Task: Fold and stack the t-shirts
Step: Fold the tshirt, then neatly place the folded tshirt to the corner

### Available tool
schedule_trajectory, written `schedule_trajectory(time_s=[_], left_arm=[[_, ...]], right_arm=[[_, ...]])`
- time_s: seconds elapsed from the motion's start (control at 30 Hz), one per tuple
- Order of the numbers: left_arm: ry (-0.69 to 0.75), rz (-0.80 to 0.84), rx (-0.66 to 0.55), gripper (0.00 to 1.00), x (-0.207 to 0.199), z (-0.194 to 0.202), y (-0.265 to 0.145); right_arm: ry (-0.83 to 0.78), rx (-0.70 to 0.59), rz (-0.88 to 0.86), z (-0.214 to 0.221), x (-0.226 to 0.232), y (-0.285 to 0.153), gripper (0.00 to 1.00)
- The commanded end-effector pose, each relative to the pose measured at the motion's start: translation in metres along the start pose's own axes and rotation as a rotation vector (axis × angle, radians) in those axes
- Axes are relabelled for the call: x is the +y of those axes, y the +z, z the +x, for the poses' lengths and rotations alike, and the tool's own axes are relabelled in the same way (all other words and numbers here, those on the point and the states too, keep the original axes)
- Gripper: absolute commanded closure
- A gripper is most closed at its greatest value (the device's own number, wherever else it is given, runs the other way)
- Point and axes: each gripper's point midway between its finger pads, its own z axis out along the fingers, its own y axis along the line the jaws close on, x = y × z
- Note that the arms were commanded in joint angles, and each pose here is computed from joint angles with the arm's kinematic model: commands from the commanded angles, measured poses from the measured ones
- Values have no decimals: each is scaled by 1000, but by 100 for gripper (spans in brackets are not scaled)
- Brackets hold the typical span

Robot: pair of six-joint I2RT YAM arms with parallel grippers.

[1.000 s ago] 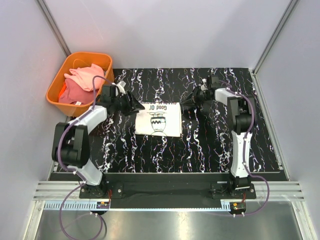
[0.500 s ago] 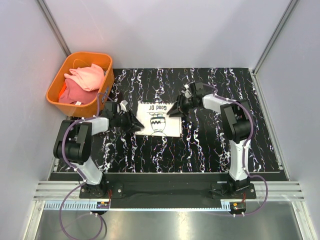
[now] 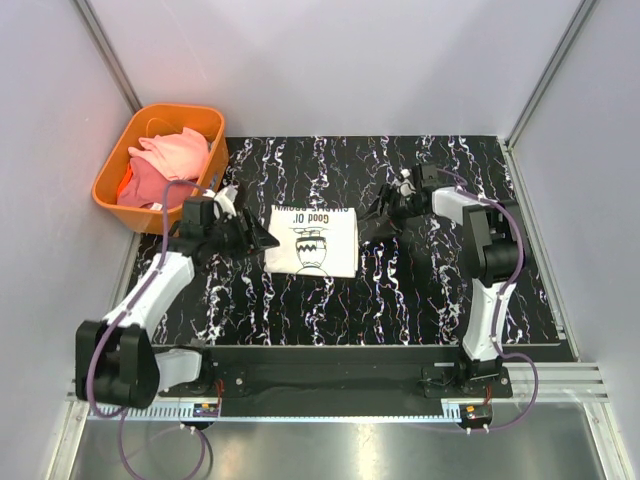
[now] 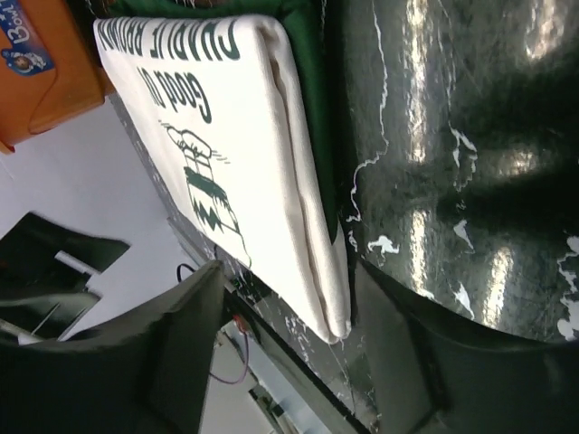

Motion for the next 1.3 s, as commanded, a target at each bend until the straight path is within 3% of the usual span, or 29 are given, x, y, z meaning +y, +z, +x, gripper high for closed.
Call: schedule_trajectory(time_s=[0.0,0.1,0.4,0.57,0.7,1.07,1.2,1.23,1.27], left_arm=[[6,43,-36,31,-25,-7,-21],[-6,58,-38,31,-29,-1,-27],[-27,60,-20,32,-22,23,-33],[-21,50,-25,32,-21,20,-34],[-14,54,-28,32,-25,15,-34],[-14,62,-21,33,-32,11,-37],[-19,57,-21,34,-32,11,-38],[-20,55,-21,34,-32,11,-38],[-20,58,-22,34,-33,10,-39]], right_arm=[[-91,-35,5,-12,16,-3,25],[-95,-51,43,-25,4,7,16],[-127,-58,46,-62,-1,33,16],[-144,-12,26,-59,-3,49,24],[-128,12,24,-55,-6,59,37],[-135,63,18,-41,-2,81,48],[-110,24,57,-47,-4,79,69],[-102,13,68,-49,-4,77,84],[-108,-30,94,-56,-1,70,91]])
